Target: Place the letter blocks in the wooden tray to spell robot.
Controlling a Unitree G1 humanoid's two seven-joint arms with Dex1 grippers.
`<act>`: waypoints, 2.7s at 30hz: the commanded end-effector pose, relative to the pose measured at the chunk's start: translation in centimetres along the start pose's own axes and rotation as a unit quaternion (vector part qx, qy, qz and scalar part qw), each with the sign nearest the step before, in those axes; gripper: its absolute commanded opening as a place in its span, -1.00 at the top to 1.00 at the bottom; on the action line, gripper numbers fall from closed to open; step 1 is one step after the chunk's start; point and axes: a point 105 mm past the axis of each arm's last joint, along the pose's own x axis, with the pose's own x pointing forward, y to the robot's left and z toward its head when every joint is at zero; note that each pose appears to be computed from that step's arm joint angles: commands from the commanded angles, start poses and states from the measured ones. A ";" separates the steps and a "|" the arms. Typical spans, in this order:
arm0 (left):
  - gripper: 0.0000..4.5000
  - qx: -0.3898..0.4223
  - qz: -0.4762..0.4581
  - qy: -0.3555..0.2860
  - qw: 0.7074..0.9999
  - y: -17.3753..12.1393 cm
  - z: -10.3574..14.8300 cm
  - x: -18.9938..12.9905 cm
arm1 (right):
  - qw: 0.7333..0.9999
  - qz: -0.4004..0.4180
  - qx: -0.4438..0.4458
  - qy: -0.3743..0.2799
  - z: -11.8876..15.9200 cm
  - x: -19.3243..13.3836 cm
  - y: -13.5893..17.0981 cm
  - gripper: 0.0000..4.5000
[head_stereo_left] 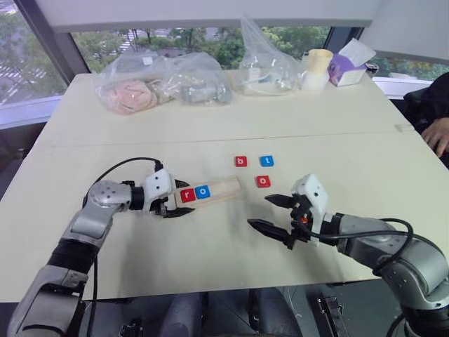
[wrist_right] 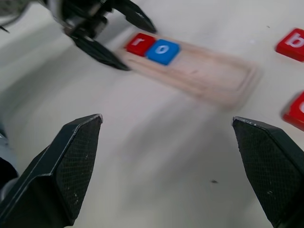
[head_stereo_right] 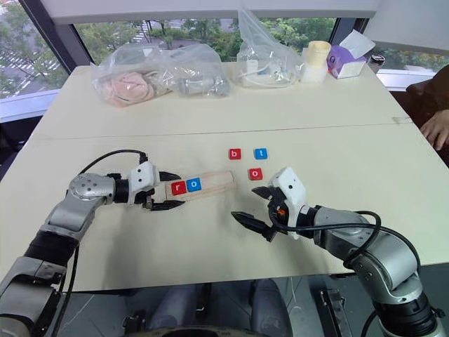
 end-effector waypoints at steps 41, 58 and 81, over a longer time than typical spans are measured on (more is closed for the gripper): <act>-0.99 -0.162 0.293 -0.113 0.936 3.8 4.4 -10.9 | 0.977 -0.208 0.035 -0.010 6.4 12.2 -7.3 -1.00; -1.00 -0.176 0.345 -0.103 0.916 1.6 4.1 -9.8 | 0.973 -0.219 0.063 0.047 4.0 17.2 -7.6 -0.60; -1.00 -0.149 0.176 -0.129 0.964 -0.5 8.1 -4.0 | 0.936 -0.334 0.114 -0.007 3.8 0.3 -6.6 0.48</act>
